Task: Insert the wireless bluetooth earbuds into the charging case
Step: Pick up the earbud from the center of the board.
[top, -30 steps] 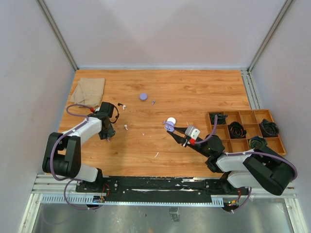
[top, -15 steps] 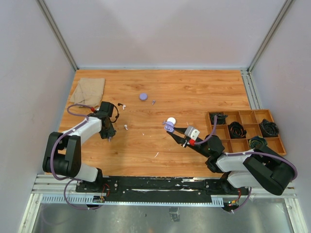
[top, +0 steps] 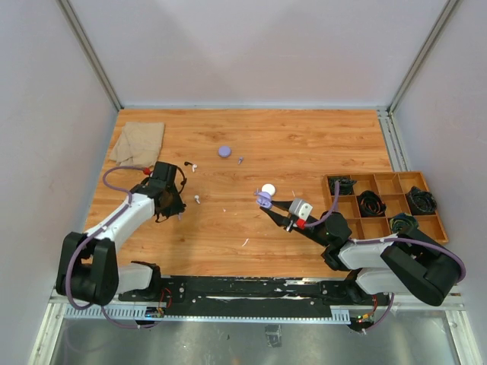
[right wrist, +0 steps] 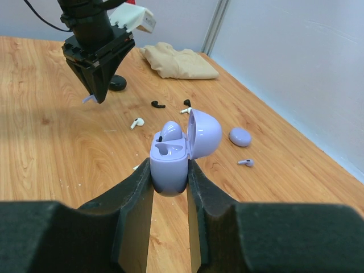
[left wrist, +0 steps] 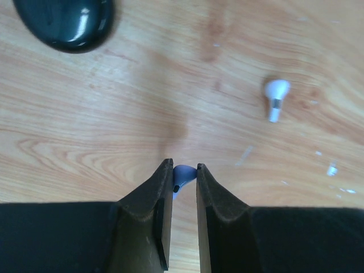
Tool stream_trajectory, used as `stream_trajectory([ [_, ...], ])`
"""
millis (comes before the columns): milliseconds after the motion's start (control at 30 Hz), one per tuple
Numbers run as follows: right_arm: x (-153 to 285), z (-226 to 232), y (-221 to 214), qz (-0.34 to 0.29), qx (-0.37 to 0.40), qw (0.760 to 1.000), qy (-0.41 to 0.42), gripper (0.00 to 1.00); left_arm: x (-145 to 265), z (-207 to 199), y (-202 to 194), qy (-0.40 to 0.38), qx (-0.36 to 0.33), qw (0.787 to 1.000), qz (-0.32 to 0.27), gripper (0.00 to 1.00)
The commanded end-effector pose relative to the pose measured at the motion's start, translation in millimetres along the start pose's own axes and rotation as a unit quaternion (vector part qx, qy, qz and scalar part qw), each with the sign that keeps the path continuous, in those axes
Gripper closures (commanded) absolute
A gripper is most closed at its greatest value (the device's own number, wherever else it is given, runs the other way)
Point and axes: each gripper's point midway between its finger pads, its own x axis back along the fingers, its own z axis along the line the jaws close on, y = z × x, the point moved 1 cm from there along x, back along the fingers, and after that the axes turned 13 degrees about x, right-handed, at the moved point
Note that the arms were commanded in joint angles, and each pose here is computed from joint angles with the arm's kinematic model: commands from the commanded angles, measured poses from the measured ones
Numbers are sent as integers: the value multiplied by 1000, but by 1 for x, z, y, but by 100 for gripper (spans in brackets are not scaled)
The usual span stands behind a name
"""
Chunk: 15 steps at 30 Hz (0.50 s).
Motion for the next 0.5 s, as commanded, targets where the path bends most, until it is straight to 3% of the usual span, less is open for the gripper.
stream_trajectory([
  [0, -5, -2, 22, -44, 4, 999, 2, 99, 20, -31, 1, -79, 6, 996, -30, 85],
  [200, -7, -6, 28, -52, 3, 999, -4, 99, 57, -69, -1, -185, 10, 979, -81, 89],
  [467, -10, -13, 39, -67, 1, 998, -14, 99, 125, -111, 4, -312, -14, 937, -157, 91],
])
